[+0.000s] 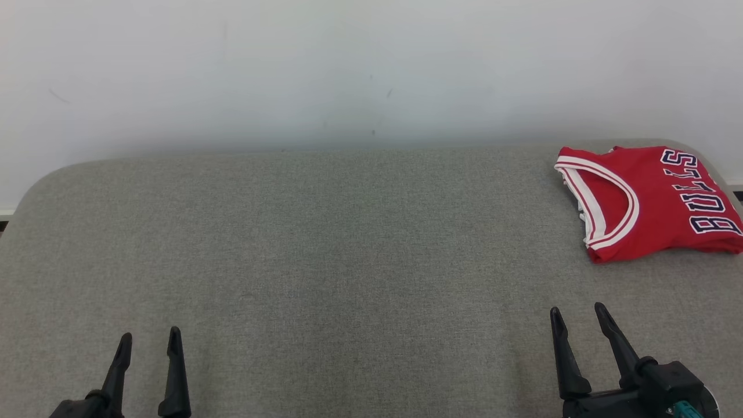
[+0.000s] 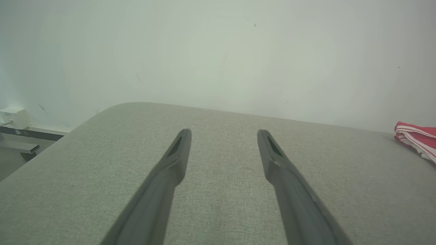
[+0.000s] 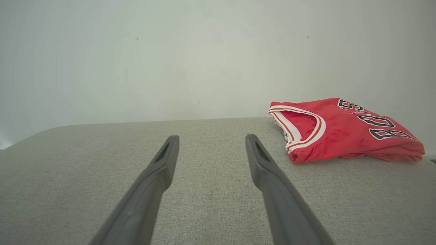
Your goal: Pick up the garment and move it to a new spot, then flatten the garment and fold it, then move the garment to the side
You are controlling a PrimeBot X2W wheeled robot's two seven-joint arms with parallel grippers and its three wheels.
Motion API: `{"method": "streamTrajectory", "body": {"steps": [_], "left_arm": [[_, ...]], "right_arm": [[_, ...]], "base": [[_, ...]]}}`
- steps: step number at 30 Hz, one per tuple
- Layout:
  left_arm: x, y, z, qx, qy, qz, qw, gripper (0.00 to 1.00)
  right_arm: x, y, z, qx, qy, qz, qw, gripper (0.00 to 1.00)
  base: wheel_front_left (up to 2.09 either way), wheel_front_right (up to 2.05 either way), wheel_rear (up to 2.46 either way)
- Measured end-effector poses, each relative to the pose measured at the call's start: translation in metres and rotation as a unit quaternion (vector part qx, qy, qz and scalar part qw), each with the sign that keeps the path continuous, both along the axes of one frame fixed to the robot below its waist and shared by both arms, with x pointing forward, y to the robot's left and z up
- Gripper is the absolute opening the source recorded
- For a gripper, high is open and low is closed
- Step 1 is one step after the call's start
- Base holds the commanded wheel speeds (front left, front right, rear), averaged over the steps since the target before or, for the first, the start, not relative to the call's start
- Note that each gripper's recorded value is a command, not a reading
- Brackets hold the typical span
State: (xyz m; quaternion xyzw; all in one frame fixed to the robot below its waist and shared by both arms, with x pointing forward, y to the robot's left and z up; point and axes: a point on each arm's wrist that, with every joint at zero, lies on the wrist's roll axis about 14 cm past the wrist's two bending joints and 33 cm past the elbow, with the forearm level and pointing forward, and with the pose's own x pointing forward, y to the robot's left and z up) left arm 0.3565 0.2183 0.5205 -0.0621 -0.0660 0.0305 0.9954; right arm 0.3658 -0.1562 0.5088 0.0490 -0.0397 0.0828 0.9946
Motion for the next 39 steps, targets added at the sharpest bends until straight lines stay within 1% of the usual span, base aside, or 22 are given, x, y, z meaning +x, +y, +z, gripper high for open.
{"method": "streamTrajectory", "body": {"steps": [12,13,20,29,30,39], "left_arm": [[0.001,0.000,0.001,0.001,-0.001,0.002,1.000,1.00],[0.000,0.001,0.000,0.002,0.000,0.005,1.000,0.00],[-0.010,-0.002,-0.033,-0.021,0.053,0.009,0.998,0.00],[-0.009,0.002,-0.040,-0.103,0.067,0.016,0.992,0.00],[-0.008,0.002,-0.040,-0.123,0.068,0.017,0.990,0.00],[-0.004,0.002,-0.040,-0.196,0.069,0.018,0.978,0.00]], "right_arm": [[-0.001,0.000,0.001,0.003,-0.002,-0.002,1.000,1.00],[-0.001,0.000,0.001,0.003,-0.002,-0.002,1.000,0.00],[-0.015,-0.002,-0.033,0.008,0.053,-0.006,0.999,0.00],[-0.012,-0.011,-0.035,0.091,0.074,-0.028,0.993,0.00],[-0.011,-0.012,-0.034,0.108,0.076,-0.032,0.991,0.00],[-0.007,-0.020,-0.033,0.185,0.086,-0.048,0.978,0.00]], "base": [[0.00,0.00,0.00],[0.00,0.00,0.00],[0.00,0.00,0.00],[0.00,0.00,0.00],[0.00,0.00,0.00],[0.00,0.00,0.00]]}}
